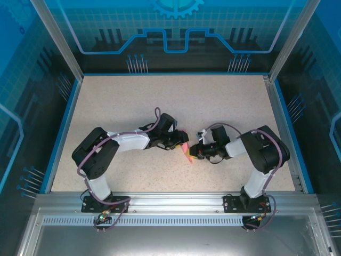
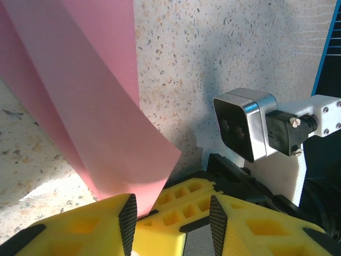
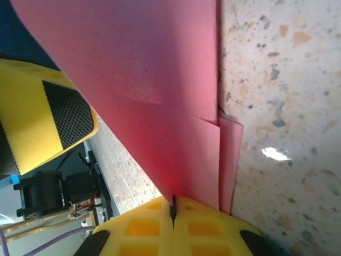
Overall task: Fold a paper plane with a square sheet of paper (pick it up from the middle)
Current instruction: Fold the wing for the fifth time at the center of the table.
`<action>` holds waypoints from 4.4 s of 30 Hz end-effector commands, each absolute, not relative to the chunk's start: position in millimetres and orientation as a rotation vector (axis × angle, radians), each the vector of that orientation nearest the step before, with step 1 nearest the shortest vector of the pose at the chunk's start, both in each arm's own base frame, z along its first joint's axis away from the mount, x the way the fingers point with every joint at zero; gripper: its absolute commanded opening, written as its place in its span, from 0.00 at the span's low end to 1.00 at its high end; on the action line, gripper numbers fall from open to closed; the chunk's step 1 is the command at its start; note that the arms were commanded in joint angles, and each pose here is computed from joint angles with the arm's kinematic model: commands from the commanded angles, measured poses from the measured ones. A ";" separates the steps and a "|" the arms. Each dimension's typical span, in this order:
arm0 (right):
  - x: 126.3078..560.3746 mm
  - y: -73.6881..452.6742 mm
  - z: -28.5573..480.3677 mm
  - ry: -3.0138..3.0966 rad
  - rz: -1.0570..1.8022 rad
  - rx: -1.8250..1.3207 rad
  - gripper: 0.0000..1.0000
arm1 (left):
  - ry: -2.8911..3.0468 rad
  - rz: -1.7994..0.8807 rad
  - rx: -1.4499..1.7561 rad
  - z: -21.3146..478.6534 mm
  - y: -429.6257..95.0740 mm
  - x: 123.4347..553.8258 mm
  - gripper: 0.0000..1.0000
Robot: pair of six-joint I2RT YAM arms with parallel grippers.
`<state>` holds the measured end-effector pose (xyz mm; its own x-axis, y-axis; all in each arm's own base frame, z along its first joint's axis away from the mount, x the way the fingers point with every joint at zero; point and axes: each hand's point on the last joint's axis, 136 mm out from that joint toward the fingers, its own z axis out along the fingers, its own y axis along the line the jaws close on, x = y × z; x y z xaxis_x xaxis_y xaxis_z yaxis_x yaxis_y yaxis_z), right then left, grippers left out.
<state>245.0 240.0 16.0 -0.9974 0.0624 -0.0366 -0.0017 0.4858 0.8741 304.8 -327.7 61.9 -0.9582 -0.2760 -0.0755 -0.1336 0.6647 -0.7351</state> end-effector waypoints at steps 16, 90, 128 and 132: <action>246.4 231.6 20.8 2.656 1.553 0.076 0.05 | 2.662 -1.229 -0.278 71.0 -339.4 315.0 0.47; 246.3 218.4 19.4 2.794 1.066 -0.289 0.46 | 2.704 -1.152 -0.251 41.1 -346.9 330.7 0.49; 239.5 217.2 -1.5 2.885 0.926 -0.202 0.18 | 2.740 -1.142 -0.236 25.0 -348.0 328.8 0.49; 239.9 218.0 1.8 2.877 0.932 -0.203 0.18 | 2.794 -1.095 -0.267 11.1 -342.6 323.8 0.48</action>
